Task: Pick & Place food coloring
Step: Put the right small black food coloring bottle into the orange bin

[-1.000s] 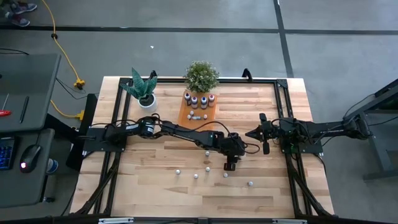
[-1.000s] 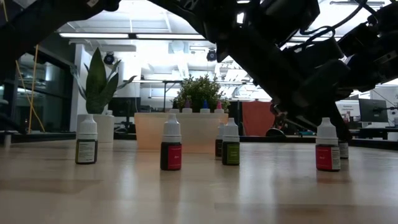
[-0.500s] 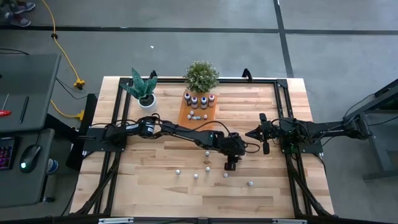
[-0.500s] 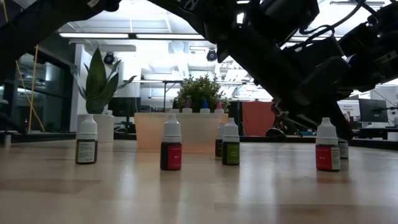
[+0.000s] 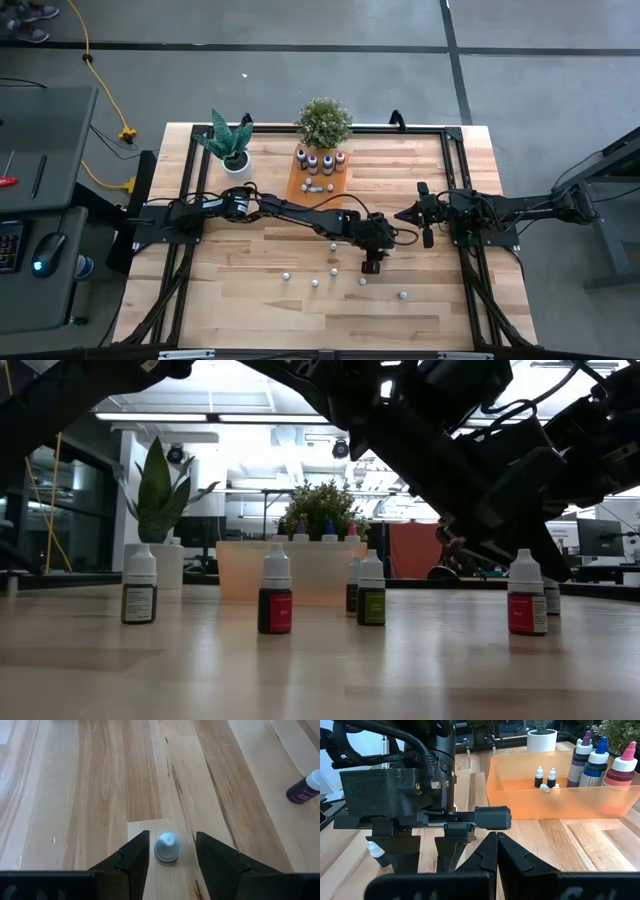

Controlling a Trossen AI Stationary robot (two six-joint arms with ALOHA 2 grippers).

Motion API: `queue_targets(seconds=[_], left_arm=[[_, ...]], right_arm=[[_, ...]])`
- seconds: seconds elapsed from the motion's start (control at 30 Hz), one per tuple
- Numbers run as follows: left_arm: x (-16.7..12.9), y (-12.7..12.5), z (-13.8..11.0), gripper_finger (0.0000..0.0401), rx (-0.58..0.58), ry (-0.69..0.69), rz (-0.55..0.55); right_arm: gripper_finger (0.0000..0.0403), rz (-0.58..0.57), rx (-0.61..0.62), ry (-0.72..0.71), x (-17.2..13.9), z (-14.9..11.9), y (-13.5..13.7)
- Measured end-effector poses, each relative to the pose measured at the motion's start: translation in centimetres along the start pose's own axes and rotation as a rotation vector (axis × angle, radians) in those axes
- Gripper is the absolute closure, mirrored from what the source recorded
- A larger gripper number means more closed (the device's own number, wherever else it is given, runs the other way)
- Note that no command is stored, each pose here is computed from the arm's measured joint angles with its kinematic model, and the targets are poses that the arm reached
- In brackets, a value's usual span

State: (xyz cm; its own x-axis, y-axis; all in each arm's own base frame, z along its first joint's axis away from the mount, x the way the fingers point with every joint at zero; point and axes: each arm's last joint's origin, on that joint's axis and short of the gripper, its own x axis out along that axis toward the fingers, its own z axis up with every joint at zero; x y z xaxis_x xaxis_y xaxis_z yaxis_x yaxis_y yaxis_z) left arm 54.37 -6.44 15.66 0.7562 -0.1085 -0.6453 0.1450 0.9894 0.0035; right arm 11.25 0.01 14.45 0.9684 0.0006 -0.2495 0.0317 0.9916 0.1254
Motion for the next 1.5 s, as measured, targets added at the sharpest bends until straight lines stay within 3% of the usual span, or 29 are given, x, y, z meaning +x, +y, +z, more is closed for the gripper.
queue_targets(seconds=[0.13, 0.57, 0.9, 1.33, 1.5], left_arm=[[0.0, 0.0, 0.0, 0.0259, 0.0, 0.001, 0.003], [-0.1, 0.0, 0.0, 0.0355, 0.0, 0.011, 0.002], [-0.3, 0.0, 0.0, 0.0359, 0.021, 0.023, 0.002], [-5.4, 0.0, 3.4, 0.0361, 0.087, -0.008, 0.014], [-7.6, 0.1, 4.6, 0.0361, 0.143, -0.029, -0.029]], right_arm=[[0.0402, 0.0, 0.0, 0.0, 0.0, 0.0, 0.0], [0.0402, 0.0, 0.0, 0.0, 0.0, 0.0, 0.0], [0.0402, 0.0, 0.0, 0.0, 0.0, 0.0, 0.0], [0.0402, 0.0, 0.0, 0.001, 0.0, 0.0, 0.0], [0.0402, 0.0, 0.0, 0.0, 0.0, 0.0, 0.0]])
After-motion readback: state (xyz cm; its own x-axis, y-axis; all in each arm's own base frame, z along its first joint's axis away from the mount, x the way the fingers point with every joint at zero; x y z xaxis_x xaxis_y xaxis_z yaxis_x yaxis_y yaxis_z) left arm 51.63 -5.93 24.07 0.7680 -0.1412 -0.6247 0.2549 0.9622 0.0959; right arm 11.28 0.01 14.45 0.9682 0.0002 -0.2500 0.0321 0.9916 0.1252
